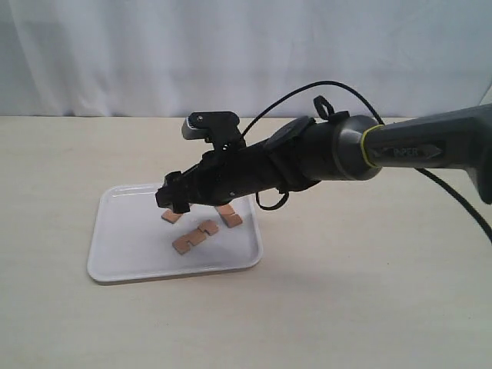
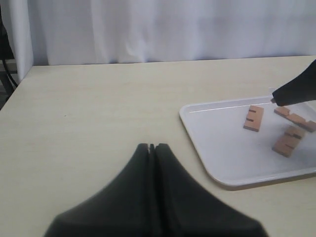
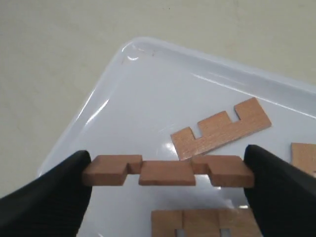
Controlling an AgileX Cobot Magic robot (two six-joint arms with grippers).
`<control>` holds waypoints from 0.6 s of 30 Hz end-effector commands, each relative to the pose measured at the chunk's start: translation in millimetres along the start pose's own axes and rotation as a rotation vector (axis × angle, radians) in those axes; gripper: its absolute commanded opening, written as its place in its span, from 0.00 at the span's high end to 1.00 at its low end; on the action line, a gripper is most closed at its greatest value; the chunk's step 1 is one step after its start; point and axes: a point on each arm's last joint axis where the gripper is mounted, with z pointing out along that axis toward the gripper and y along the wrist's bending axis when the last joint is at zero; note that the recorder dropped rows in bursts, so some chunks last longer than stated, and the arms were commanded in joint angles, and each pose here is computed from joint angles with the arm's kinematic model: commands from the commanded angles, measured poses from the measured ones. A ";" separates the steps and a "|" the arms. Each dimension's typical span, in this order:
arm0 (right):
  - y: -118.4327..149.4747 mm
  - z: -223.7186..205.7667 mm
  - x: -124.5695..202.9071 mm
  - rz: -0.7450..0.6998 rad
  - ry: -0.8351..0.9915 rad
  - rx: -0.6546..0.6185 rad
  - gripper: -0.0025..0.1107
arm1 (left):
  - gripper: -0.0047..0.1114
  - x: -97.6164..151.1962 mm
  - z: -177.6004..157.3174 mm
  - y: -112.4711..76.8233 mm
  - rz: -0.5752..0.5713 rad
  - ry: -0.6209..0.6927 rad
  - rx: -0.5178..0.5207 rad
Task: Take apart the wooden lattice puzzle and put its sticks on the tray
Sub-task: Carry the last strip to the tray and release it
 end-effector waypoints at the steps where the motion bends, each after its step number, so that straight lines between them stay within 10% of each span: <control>1: 1.6 -0.2 -3.4 -0.011 -0.003 -0.003 0.11 | 0.96 -1.0 0.1 0.0 0.000 -0.016 -0.001; 14: 15.3 -28.7 -11.5 -0.023 0.088 -0.028 0.06 | 0.96 -1.0 0.1 0.0 0.000 -0.016 -0.001; 16: 13.2 -41.4 -15.4 -0.050 0.115 0.051 0.20 | 0.96 -1.0 0.1 0.0 0.000 -0.016 -0.001; 18: 10.4 -59.6 -19.3 -0.051 0.156 0.159 0.60 | 0.96 -1.0 0.1 0.0 0.000 -0.016 -0.001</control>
